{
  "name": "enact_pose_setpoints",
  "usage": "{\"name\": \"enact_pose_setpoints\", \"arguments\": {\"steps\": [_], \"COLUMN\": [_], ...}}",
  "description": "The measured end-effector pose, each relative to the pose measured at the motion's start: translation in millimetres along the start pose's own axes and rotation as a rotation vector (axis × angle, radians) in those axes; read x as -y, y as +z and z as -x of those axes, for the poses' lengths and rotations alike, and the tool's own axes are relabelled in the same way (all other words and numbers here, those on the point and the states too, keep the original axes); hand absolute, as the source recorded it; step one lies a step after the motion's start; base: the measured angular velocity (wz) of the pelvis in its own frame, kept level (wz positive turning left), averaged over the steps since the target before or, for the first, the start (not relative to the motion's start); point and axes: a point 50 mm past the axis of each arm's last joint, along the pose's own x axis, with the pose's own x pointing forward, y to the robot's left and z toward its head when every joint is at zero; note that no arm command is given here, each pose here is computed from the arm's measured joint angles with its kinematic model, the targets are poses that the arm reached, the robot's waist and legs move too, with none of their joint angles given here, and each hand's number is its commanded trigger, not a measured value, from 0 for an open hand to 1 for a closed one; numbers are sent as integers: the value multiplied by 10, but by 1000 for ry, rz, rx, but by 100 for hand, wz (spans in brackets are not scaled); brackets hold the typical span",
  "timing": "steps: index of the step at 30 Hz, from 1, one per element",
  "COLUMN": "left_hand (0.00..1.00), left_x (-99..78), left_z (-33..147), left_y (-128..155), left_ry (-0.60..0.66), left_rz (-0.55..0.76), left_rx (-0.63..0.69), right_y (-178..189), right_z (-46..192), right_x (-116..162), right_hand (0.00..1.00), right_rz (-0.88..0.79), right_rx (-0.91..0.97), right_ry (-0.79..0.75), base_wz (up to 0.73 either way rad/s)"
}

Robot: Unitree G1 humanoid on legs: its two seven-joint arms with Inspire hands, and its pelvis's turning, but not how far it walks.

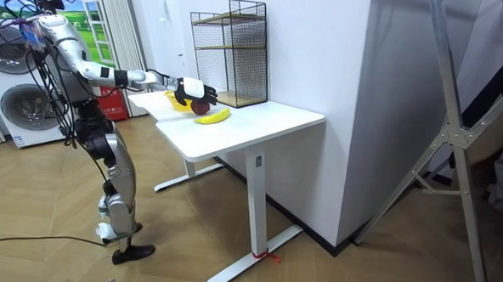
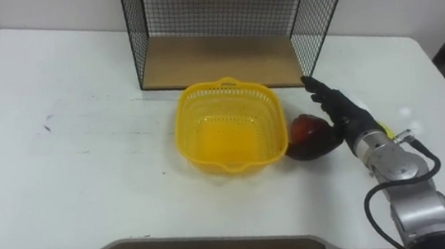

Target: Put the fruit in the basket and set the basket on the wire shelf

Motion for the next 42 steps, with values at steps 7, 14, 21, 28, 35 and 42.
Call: {"name": "enact_pose_setpoints", "arguments": {"steps": [7,14,21,28,35,42], "left_hand": [0,0,0,0,0,0], "left_x": [0,-18,-27,-80,-82,-84], "left_z": [0,-6,-5,-18,-19,-20], "left_y": [-4,-9,-28,8,-10,-4], "left_ry": [0,2,5,17,16,16], "left_rz": [0,-6,-8,-15,-16,-16], "left_rx": [-2,-6,-12,-2,-9,-8], "right_y": [-9,-205,-239,-347,-380,-385], "right_z": [0,17,25,37,33,35], "right_x": [-5,-20,-6,-29,-13,96], "right_hand": [0,0,0,0,100,100], "right_rz": [31,15,29,48,59,91], "right_rx": [-10,-91,-109,-146,-161,-172], "right_ry": [11,20,21,46,30,-35], "base_wz": [0,4,0,6,1,0]}}
